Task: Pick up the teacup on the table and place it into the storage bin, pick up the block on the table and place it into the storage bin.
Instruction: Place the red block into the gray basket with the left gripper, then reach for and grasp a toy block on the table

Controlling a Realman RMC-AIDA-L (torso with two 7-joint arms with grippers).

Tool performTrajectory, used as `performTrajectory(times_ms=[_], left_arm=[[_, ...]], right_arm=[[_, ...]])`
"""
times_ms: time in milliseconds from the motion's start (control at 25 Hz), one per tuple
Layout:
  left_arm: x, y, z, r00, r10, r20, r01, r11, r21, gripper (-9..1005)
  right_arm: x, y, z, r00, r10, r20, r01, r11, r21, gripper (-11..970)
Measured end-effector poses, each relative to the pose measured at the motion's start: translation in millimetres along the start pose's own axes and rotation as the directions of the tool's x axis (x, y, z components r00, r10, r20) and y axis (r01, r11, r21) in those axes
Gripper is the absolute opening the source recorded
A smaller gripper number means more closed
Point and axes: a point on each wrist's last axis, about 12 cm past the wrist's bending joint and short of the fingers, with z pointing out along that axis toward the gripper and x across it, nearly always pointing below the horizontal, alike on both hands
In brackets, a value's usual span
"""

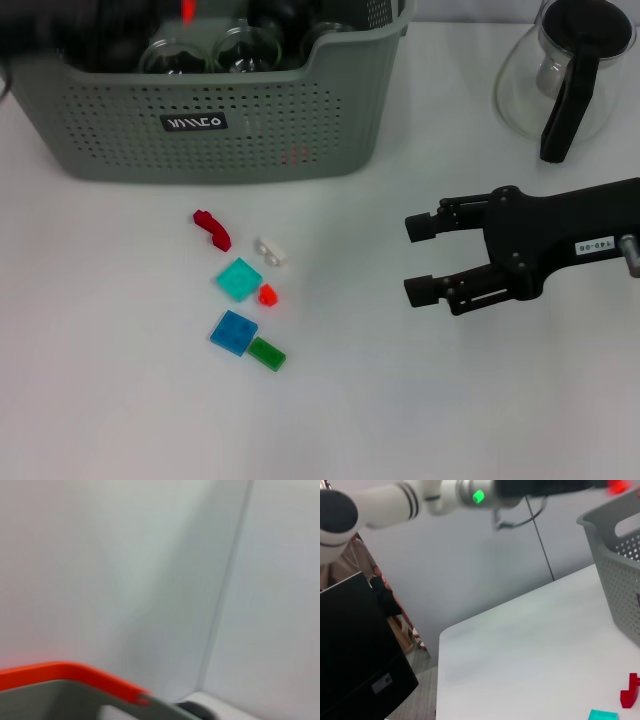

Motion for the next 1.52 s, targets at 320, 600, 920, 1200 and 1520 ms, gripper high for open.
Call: performTrajectory(times_ms=[320,600,920,1200,1520], left_arm=[[-32,37.3,54,0.992,-0.025,-0.125,-0.007,0.968,-0.251,180],[-49,36.9,61,0.976,-0.007,-0.218,-0.058,0.956,-0.289,282],[-77,-3.2,33,0.910,0.138,-0.391,-0.170,0.984,-0.047,739],[-55,-39.1,36,0.796,0.349,-0.495,-0.270,0.936,0.225,894],[-32,-58.6,64,0.598,0.458,-0.658,-0.329,0.889,0.319,949]], right_arm=[[-1,-3.8,20,0.999,-0.021,-0.039,0.021,1.000,-0.007,887],[-7,-7.0,28,0.998,-0.043,-0.053,0.043,0.999,-0.006,887],[-10,-10.6,23,0.998,-0.050,-0.045,0.051,0.999,0.018,886],[-10,-12.8,22,0.998,-0.044,-0.038,0.045,0.998,0.039,886],[-3,-14.5,26,1.000,0.006,-0.030,-0.005,1.000,0.030,885]])
